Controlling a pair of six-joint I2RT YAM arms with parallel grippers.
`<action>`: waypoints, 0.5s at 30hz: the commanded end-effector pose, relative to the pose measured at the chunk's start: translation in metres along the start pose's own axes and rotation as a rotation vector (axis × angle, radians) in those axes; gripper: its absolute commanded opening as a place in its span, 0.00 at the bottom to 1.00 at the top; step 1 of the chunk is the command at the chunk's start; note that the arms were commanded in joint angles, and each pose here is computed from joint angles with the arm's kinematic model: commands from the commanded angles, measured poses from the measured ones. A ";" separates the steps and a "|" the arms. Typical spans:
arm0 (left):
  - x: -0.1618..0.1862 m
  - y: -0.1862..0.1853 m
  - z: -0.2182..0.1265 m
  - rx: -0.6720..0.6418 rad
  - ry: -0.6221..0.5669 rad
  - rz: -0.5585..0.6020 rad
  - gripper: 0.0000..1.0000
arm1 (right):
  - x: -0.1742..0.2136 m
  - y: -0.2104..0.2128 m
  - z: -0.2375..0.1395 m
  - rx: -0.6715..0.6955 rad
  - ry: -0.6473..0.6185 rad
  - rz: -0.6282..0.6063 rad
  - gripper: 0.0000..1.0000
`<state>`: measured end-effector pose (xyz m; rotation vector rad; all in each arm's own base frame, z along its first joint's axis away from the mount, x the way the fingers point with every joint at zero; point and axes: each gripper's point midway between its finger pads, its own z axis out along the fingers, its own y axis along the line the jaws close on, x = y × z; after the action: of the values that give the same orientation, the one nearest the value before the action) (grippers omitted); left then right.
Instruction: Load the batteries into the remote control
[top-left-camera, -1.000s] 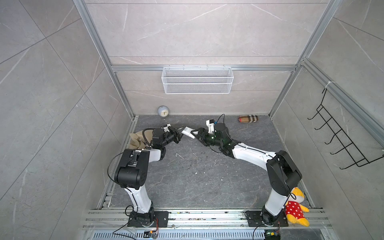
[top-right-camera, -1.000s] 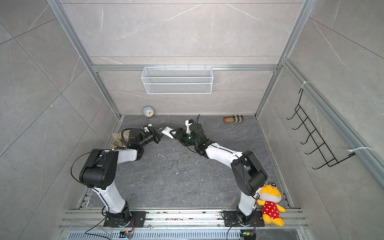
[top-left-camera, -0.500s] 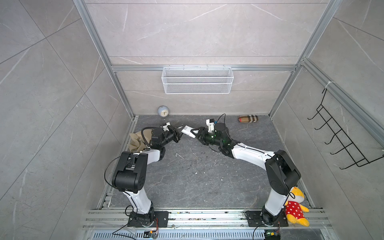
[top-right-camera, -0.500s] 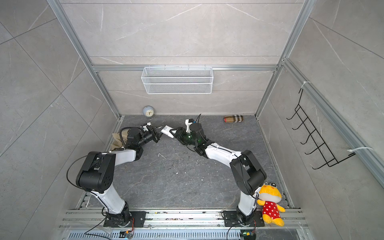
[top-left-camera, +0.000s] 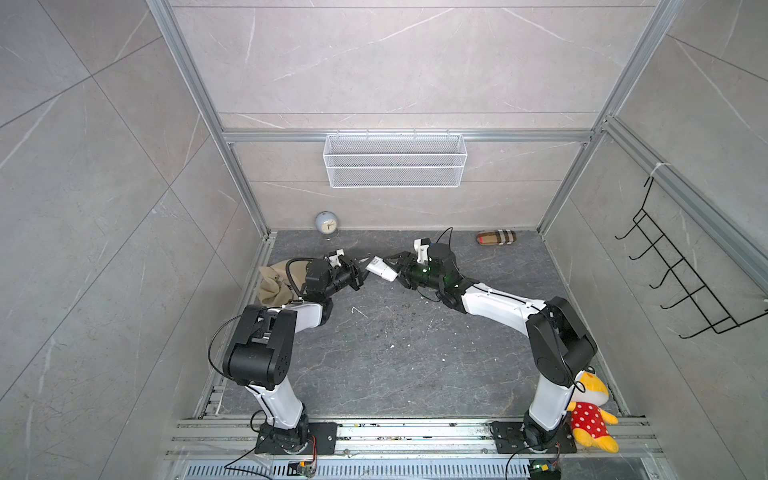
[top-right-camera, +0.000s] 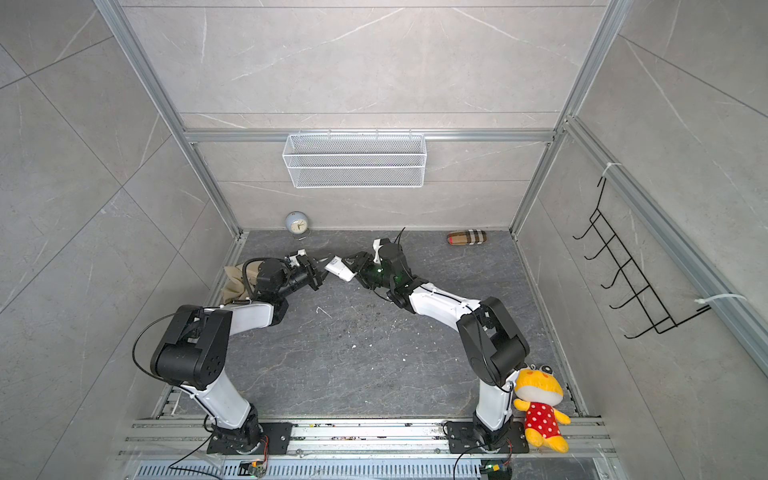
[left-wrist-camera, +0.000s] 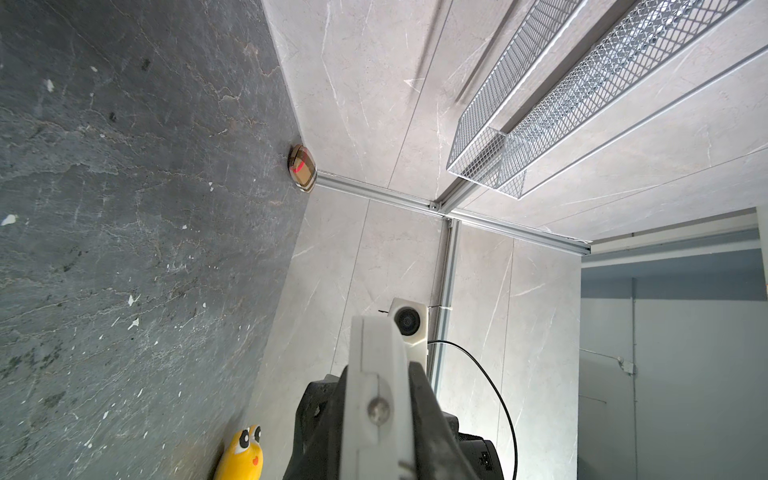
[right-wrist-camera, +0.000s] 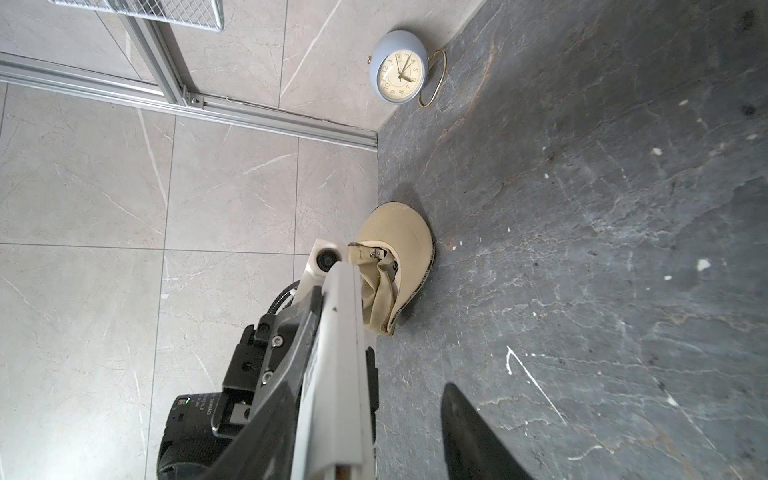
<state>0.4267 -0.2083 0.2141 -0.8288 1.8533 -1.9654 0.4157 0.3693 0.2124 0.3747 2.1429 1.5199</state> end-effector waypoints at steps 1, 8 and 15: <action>0.010 -0.033 -0.004 0.071 0.012 0.079 0.00 | -0.006 0.003 -0.001 0.019 -0.010 -0.004 0.58; 0.008 -0.025 -0.003 0.055 0.009 0.067 0.00 | -0.008 0.005 -0.004 0.025 -0.012 -0.023 0.62; 0.007 -0.022 -0.002 0.045 0.013 0.069 0.00 | -0.015 0.014 -0.009 0.020 -0.016 -0.060 0.75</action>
<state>0.4264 -0.2084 0.2084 -0.8499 1.8751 -1.9537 0.4203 0.3634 0.2100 0.3727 2.1765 1.4707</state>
